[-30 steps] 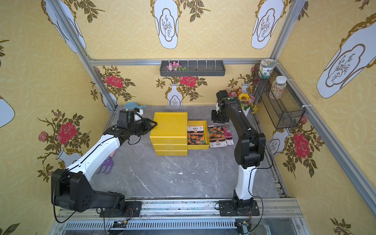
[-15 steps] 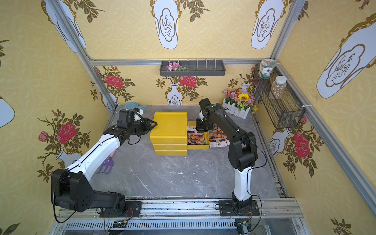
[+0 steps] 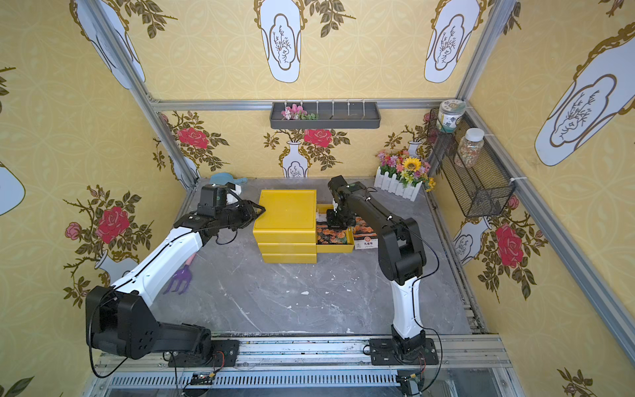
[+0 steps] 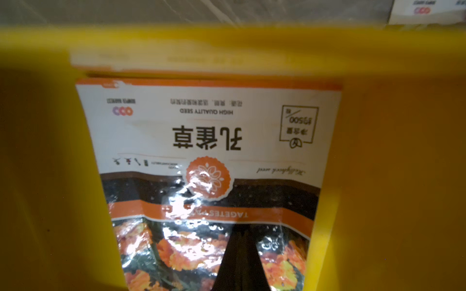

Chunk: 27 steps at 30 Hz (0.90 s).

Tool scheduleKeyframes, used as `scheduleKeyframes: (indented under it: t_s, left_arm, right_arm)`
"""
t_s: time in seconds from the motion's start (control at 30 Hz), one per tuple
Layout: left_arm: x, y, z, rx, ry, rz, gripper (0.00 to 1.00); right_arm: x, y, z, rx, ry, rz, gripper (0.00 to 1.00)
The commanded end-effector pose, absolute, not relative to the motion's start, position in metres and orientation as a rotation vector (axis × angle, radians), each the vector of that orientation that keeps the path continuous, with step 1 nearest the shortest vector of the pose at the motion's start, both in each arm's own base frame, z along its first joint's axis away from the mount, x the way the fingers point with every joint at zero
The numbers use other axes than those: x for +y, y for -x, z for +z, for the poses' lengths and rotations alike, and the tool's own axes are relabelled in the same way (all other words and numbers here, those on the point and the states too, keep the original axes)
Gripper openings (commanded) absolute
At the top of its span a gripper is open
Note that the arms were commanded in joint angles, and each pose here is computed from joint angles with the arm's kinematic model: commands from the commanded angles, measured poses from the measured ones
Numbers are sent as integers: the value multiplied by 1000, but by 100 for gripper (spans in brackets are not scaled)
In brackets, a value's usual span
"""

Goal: Take the seed bags out of the drawer
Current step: Adjust the seed packet in the drawer.

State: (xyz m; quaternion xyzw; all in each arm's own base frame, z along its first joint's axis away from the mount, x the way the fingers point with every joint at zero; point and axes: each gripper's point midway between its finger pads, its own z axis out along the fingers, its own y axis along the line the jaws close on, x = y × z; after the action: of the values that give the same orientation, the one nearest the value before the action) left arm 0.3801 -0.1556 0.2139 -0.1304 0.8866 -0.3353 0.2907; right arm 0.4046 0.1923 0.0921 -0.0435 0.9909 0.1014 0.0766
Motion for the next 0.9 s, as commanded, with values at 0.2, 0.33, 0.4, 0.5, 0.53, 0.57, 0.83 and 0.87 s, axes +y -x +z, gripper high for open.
scheduleKeyframes:
  t_s: [0.2, 0.33, 0.4, 0.5, 0.53, 0.57, 0.83, 0.87]
  left_arm:
    - [-146, -360, 183, 2509, 408, -807, 43]
    - [-145, -360, 182, 2510, 411, -806, 43]
    - [-145, -359, 181, 2512, 415, -805, 43]
    - [-145, -358, 181, 2511, 414, -807, 42]
    - [-145, -358, 180, 2512, 416, -806, 42]
    - [-145, -358, 181, 2511, 414, -807, 42]
    - [-145, -358, 181, 2511, 413, -805, 43]
    - [-145, -358, 181, 2512, 411, -807, 43]
  right_arm:
    - [227, -399, 85, 2979, 148, 480, 5]
    - [246, -398, 88, 2973, 107, 672, 5]
    - [250, -398, 92, 2963, 71, 755, 7]
    - [251, -402, 102, 2932, 37, 817, 11]
    - [250, -403, 106, 2924, 37, 823, 12]
    - [250, -404, 111, 2916, 36, 829, 13]
    - [232, -407, 137, 2885, 28, 778, 25]
    - [229, -407, 138, 2885, 27, 757, 27]
